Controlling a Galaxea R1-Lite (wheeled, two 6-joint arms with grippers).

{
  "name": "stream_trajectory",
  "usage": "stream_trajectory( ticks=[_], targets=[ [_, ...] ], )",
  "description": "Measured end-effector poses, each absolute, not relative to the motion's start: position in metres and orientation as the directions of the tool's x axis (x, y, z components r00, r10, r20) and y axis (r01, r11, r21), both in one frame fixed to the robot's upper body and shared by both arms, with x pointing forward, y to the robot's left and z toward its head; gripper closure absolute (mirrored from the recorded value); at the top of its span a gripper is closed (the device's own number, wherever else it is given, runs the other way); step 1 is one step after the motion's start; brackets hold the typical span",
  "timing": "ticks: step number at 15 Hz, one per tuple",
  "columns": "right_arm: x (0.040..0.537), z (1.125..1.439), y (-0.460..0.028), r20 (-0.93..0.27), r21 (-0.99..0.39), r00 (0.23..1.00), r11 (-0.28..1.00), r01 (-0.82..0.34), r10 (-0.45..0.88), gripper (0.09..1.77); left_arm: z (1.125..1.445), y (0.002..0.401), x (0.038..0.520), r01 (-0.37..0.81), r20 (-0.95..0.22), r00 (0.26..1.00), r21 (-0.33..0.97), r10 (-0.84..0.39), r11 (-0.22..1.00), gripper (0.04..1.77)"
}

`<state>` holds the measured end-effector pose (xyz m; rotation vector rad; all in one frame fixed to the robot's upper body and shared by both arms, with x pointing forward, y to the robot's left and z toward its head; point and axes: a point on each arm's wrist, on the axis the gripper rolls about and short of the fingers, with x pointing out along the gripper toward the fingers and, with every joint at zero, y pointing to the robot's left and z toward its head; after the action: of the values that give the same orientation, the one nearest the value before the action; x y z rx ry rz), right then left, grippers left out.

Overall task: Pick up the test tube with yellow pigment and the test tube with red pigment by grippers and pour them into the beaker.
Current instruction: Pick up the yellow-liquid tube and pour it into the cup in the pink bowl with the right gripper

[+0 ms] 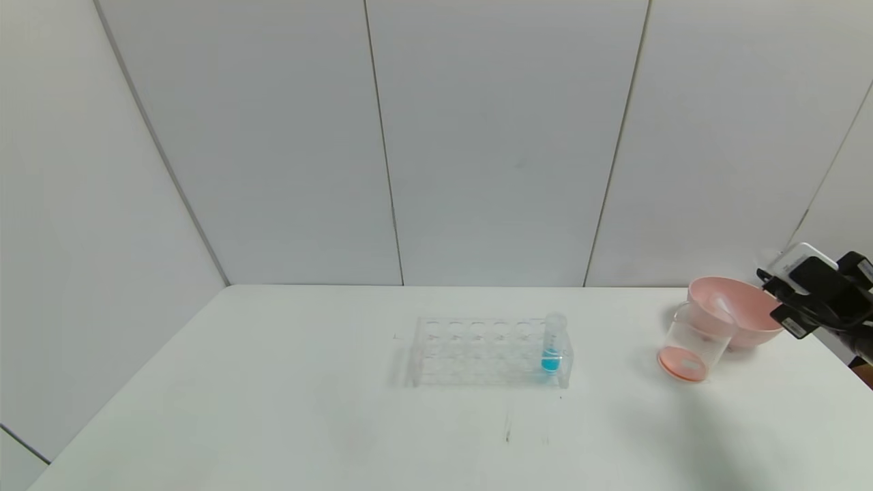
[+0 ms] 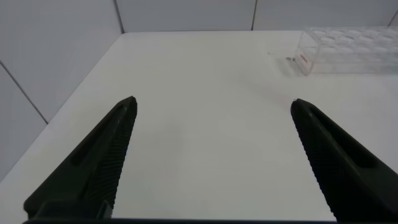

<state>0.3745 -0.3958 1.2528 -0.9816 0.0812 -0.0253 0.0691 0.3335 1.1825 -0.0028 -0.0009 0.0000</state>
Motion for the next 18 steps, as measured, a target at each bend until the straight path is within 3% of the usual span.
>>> stream_trajectory(
  ticks=[18],
  targets=[
    [0.3721,1.2454,-0.3909,-0.085,-0.951,0.996,0.301,-0.073,-0.029,1.37,1.1825,0.3335,0.0691,0.0,0.001,1.0,-0.003,0.0,1.0,0.05]
  ],
)
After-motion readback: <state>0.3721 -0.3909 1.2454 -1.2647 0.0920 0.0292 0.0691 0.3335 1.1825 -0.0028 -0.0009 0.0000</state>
